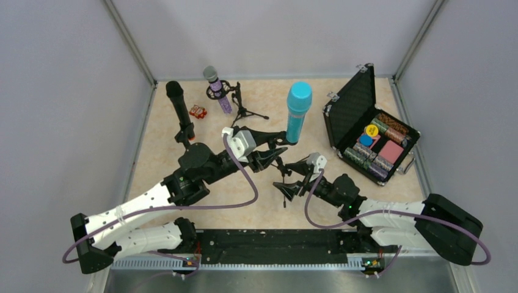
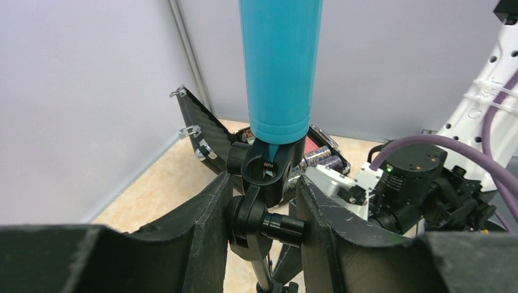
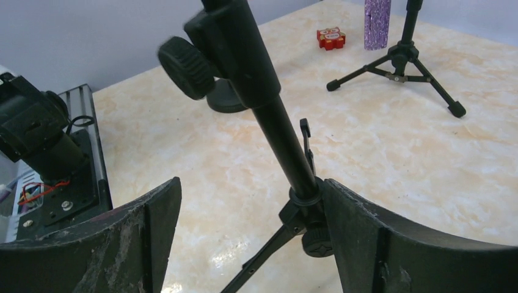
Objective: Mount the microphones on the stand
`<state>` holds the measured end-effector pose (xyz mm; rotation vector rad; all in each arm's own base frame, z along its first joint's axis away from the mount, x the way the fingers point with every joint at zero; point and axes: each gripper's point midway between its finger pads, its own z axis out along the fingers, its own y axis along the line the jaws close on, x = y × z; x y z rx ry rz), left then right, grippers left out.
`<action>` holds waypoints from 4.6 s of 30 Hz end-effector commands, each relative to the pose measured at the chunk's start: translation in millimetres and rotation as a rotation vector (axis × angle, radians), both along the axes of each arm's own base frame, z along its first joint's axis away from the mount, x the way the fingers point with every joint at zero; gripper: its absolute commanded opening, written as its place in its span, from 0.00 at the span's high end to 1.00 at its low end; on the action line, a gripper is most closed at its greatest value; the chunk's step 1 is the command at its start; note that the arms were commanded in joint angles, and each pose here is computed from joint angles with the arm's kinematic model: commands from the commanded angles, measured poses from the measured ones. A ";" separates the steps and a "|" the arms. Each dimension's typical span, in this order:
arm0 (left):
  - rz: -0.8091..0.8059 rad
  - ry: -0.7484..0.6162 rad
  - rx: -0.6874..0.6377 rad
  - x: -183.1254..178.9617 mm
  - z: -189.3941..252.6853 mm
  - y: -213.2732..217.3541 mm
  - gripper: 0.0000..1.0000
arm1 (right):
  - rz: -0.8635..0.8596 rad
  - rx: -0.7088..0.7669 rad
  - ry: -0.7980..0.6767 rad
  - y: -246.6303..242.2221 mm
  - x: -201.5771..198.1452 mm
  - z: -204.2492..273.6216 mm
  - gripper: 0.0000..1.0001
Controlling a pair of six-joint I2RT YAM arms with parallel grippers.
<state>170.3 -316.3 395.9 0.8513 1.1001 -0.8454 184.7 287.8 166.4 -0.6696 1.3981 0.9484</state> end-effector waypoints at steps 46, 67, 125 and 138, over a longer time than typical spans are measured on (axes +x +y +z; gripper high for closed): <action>0.408 0.102 -0.078 152.3 -30.4 31.9 1.00 | -0.077 -0.038 0.112 -32.7 -9.4 -24.0 0.10; 0.360 0.101 -0.037 144.8 -37.8 26.5 0.44 | -0.071 -0.042 0.103 -32.3 -10.1 -25.7 0.10; 0.869 0.836 0.085 66.4 -274.7 169.7 0.01 | -0.329 -0.132 0.472 -63.4 36.3 -62.1 0.03; 1.393 0.725 -0.088 80.4 -264.7 258.7 0.01 | -0.662 -0.166 0.420 -139.0 82.3 -21.3 0.04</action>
